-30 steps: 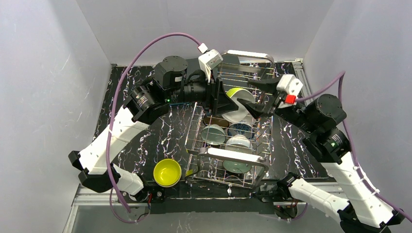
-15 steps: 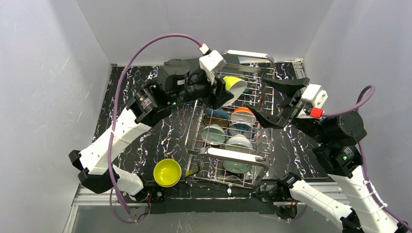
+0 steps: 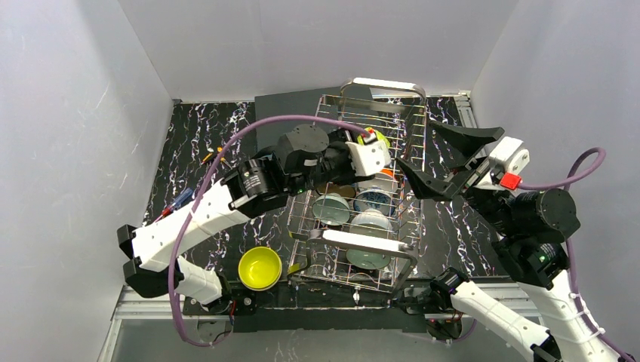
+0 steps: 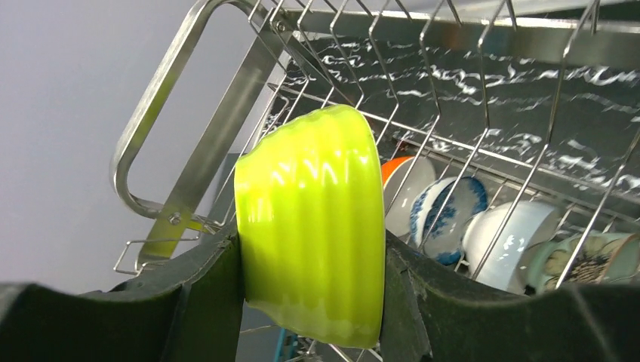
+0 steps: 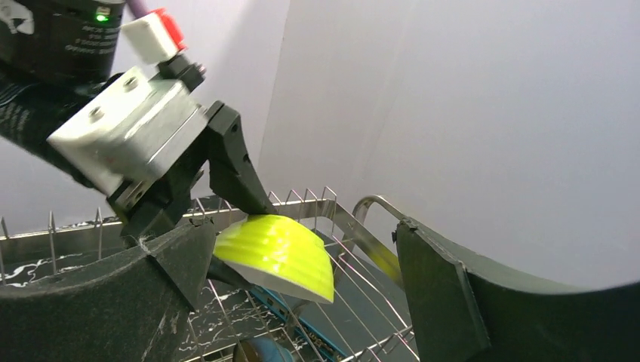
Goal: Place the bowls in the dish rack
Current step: Turn the bowl upside down on the dish rack, then pick up the bowl from the center of the board.
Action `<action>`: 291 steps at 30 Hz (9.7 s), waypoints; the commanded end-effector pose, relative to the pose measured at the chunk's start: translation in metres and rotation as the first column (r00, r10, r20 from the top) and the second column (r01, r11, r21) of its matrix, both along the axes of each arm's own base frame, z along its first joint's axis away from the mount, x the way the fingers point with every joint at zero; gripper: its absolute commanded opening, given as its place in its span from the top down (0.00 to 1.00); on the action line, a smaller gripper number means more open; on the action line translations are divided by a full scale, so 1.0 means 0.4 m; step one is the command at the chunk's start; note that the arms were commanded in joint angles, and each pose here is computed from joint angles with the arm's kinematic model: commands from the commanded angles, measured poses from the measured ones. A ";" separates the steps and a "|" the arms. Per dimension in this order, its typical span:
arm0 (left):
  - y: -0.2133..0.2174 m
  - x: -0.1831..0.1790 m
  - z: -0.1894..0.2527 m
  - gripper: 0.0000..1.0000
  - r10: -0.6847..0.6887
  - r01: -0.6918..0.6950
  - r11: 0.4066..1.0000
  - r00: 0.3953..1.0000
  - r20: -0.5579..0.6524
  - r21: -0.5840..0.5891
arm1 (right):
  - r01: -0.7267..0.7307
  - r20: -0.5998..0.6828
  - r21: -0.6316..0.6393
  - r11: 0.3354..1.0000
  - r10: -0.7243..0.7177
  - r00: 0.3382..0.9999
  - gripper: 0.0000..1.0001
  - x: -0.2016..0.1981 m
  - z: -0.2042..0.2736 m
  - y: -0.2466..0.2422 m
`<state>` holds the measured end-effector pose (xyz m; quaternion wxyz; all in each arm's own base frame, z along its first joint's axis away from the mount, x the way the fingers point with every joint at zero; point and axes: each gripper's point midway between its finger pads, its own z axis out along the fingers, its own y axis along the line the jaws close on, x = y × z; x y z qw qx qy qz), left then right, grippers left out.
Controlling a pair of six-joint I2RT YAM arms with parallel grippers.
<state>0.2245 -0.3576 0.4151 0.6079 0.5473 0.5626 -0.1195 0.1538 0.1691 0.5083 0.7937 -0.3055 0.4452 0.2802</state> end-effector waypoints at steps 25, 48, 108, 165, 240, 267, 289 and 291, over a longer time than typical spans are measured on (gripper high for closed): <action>0.053 -0.218 0.124 0.02 -0.244 0.248 0.966 0.968 0.053 -0.071 | 0.185 -0.124 0.102 0.977 -0.172 0.977 0.01 0.067 -0.025 -0.066; 0.691 -0.134 -0.087 0.05 0.556 -0.770 0.494 0.637 -0.534 -0.404 | 0.140 -0.195 0.044 0.989 -0.129 0.972 0.01 0.082 -0.093 -0.026; 0.480 -0.238 -0.740 1.00 0.558 -0.768 0.549 0.041 -0.829 0.331 | 0.157 -0.250 0.018 0.987 -0.147 0.957 0.01 0.093 -0.143 -0.027; 0.234 -0.078 -0.394 1.00 -0.221 -0.785 0.144 0.568 -0.793 -0.603 | 0.070 -0.293 0.069 0.995 -0.047 0.955 0.01 0.062 -0.131 -0.003; 0.108 -0.120 -0.341 1.00 -0.447 -0.786 0.065 0.528 -0.722 -0.615 | -0.312 -0.365 0.167 0.935 0.353 0.862 0.01 -0.037 -0.618 0.132; 0.085 -0.109 -0.346 1.00 -0.513 -0.840 0.013 0.460 -0.725 -0.542 | -0.405 -0.297 -0.003 0.914 0.386 0.874 0.05 -0.031 -0.687 0.186; -0.011 -0.153 -0.263 1.00 -0.613 -0.790 0.118 0.418 -0.670 -0.601 | -0.438 -0.364 -0.014 0.899 0.404 0.840 0.06 -0.012 -0.743 0.219; -0.013 -0.160 -0.248 1.00 -0.627 -0.770 0.119 0.431 -0.649 -0.627 | -0.440 -0.372 -0.018 0.898 0.402 0.836 0.08 -0.012 -0.751 0.220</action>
